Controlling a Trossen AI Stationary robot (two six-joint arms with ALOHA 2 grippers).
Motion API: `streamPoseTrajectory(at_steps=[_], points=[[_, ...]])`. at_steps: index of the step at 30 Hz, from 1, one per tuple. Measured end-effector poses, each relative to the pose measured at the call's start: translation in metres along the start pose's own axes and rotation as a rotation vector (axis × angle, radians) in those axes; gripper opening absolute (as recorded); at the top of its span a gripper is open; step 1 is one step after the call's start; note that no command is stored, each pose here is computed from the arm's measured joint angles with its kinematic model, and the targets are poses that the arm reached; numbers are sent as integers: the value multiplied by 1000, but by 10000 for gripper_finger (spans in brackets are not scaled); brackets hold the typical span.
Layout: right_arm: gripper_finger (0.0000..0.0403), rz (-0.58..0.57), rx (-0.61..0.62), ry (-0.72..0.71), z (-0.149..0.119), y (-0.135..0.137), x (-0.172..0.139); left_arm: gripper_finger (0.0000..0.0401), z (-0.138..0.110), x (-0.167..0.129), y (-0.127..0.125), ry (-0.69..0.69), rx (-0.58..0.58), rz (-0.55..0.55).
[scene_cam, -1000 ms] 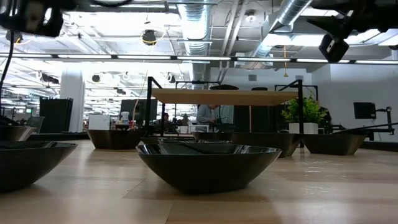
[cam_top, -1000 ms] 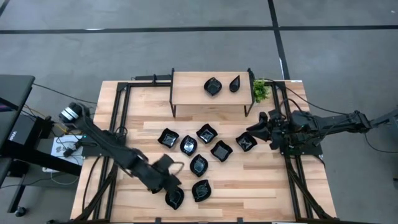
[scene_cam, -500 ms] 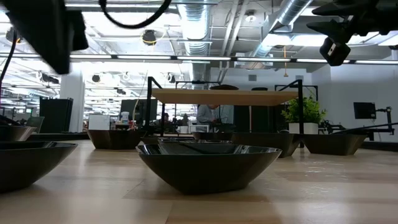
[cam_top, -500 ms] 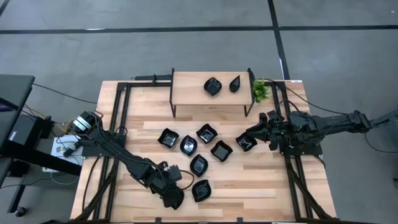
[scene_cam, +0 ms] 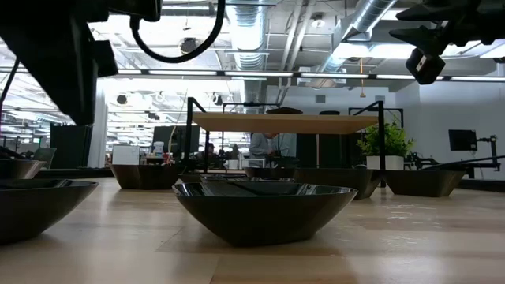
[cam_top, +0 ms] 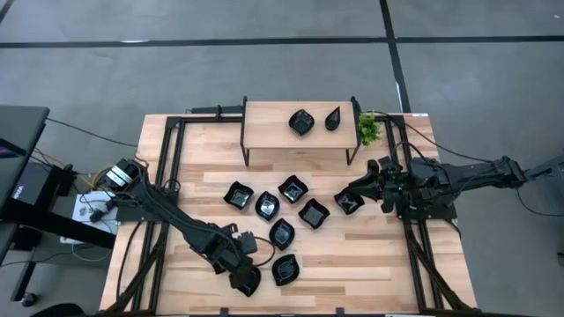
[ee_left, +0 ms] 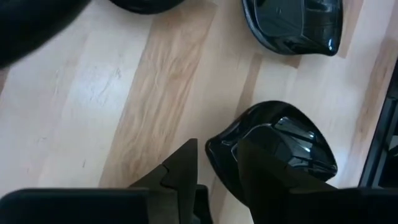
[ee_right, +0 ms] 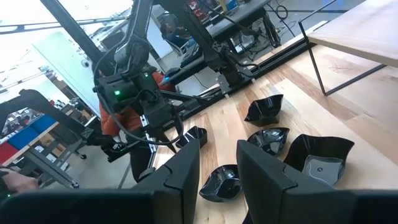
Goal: Pick & Place Mini shaped plates
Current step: Stack the black leaf shaped plate on top of the other black leaf shaped plate on the shelf
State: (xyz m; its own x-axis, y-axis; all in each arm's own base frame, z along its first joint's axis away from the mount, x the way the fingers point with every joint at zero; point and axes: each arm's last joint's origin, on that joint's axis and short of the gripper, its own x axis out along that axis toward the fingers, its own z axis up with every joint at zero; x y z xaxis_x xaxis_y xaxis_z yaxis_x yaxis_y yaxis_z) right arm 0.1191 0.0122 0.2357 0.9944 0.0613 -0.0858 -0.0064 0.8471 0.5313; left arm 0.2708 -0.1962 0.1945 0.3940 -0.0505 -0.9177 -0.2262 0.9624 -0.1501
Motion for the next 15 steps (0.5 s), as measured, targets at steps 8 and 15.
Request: streamPoseTrajectory(at_steps=[8, 15], points=[[102, 0, 1, 0, 0, 0, 0, 113, 2, 0, -1, -15, -5, -11], [102, 0, 2, 0, 0, 0, 0, 113, 2, 0, -2, -19, 95, -21]])
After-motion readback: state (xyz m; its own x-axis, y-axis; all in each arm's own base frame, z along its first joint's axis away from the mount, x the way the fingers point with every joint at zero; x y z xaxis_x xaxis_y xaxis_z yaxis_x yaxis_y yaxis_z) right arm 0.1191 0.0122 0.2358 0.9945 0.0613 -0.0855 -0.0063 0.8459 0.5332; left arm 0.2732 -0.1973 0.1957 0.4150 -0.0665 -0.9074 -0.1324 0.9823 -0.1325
